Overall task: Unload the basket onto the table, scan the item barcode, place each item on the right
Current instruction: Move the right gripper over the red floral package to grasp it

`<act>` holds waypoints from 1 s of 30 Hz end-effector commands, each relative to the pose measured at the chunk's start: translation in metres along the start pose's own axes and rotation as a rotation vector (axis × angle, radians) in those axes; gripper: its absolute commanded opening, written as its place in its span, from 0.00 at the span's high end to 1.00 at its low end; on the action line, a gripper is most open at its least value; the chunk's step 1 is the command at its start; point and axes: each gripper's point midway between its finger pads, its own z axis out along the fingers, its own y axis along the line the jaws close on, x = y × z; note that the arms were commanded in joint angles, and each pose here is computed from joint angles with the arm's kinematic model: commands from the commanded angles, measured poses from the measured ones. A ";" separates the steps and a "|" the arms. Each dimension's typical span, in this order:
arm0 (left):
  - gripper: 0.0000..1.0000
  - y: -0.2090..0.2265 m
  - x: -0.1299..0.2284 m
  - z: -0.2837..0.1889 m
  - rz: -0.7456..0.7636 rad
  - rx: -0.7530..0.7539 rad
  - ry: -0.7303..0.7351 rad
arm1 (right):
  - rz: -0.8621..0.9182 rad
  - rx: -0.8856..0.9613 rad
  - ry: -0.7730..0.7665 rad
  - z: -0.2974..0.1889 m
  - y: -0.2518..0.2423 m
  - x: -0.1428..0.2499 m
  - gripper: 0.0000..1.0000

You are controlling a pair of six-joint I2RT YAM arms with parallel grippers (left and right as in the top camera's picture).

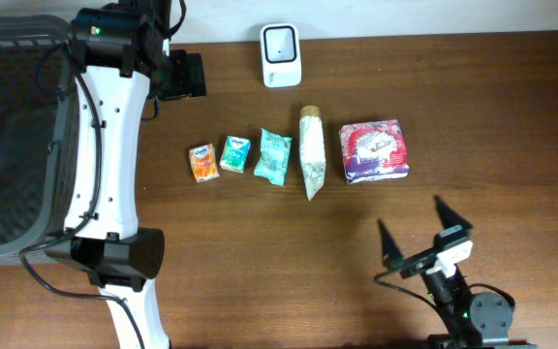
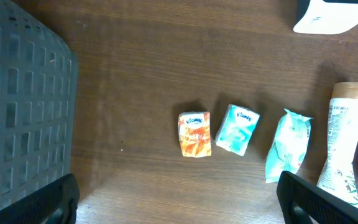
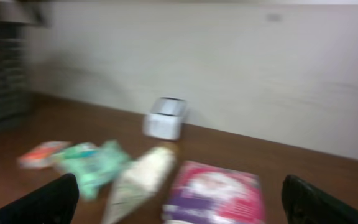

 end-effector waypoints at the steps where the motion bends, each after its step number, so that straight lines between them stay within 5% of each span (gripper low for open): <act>1: 0.01 0.000 -0.002 -0.006 -0.010 0.011 -0.017 | -0.055 -0.201 -0.114 -0.005 0.035 -0.026 0.02; 7: 0.01 0.000 -0.002 -0.006 -0.010 0.011 -0.017 | -0.163 0.009 -0.722 -0.066 0.017 -0.185 0.01; 10: 0.01 0.000 -0.002 -0.006 -0.010 0.011 -0.017 | -0.250 0.090 -0.786 -0.085 0.015 -0.248 0.01; 14: 0.01 0.000 -0.002 -0.006 -0.010 0.011 -0.017 | -0.436 0.238 -0.319 -0.019 -0.029 -0.255 0.01; 17: 0.01 0.000 -0.002 -0.006 -0.010 0.011 -0.017 | -0.312 0.312 0.281 0.046 -0.092 -0.199 0.01; 21: 0.01 0.000 -0.002 -0.006 -0.010 0.011 -0.017 | -0.150 0.128 0.746 0.103 -0.103 -0.139 0.01; 26: 0.01 0.000 -0.002 -0.006 -0.010 0.011 -0.017 | 0.255 -0.142 1.090 0.139 -0.069 -0.056 0.01; 30: 0.01 0.000 -0.002 -0.006 -0.010 0.011 -0.017 | 0.334 0.047 1.240 0.136 -0.116 -0.001 0.01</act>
